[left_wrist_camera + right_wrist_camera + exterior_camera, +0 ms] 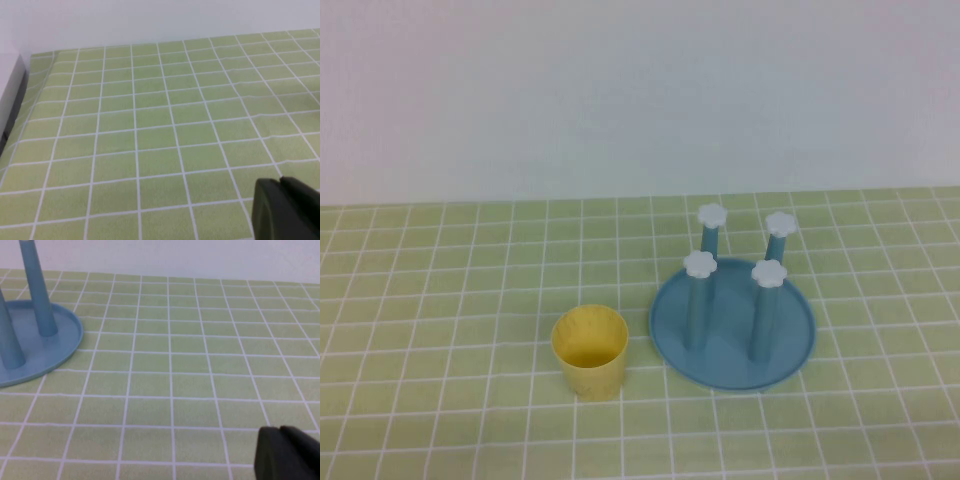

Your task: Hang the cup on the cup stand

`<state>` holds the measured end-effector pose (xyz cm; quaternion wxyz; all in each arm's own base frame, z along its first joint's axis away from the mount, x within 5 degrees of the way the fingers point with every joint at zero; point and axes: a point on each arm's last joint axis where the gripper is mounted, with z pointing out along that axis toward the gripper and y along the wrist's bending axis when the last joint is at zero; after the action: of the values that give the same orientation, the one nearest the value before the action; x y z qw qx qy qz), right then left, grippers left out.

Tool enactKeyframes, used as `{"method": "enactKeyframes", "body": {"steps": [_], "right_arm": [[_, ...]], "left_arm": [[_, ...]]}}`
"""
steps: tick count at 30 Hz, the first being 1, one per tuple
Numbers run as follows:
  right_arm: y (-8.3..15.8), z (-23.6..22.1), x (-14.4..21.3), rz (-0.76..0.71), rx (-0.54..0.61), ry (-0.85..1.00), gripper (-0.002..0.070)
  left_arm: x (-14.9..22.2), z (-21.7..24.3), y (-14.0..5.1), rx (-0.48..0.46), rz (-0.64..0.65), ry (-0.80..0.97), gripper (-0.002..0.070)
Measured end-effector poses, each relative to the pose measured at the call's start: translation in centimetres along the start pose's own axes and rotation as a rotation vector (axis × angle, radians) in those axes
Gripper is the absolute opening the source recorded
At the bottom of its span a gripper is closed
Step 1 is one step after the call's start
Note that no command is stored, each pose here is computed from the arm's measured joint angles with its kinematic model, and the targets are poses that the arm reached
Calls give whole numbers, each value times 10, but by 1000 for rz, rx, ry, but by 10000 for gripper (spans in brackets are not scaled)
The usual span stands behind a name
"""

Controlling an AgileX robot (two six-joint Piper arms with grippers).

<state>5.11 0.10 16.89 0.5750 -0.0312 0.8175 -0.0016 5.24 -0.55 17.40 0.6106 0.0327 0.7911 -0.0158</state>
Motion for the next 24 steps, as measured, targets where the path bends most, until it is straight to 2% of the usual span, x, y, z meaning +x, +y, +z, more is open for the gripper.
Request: {"method": "enactKeyframes", "body": {"steps": [9,12,16,20,24], "right_arm": [[0,0,0,0,0,0,-1],[0,0,0,0,0,0,-1],[0,0,-2,0,-1,-27,-1],[0,0,-14,0,-3,-180,-1],[1,-7,-35,-2,-7,-422,-1]], "left_arm": [[-3,0,0,-4,-5,-34,0],[-12,-1,2,-22,-5,-134,0],[-32,-6,6,-62,-5,-355,0],[-48,-14,9,-98,-5,-553,0],[-53,-17,9,-110,-3,-619,0]]}}
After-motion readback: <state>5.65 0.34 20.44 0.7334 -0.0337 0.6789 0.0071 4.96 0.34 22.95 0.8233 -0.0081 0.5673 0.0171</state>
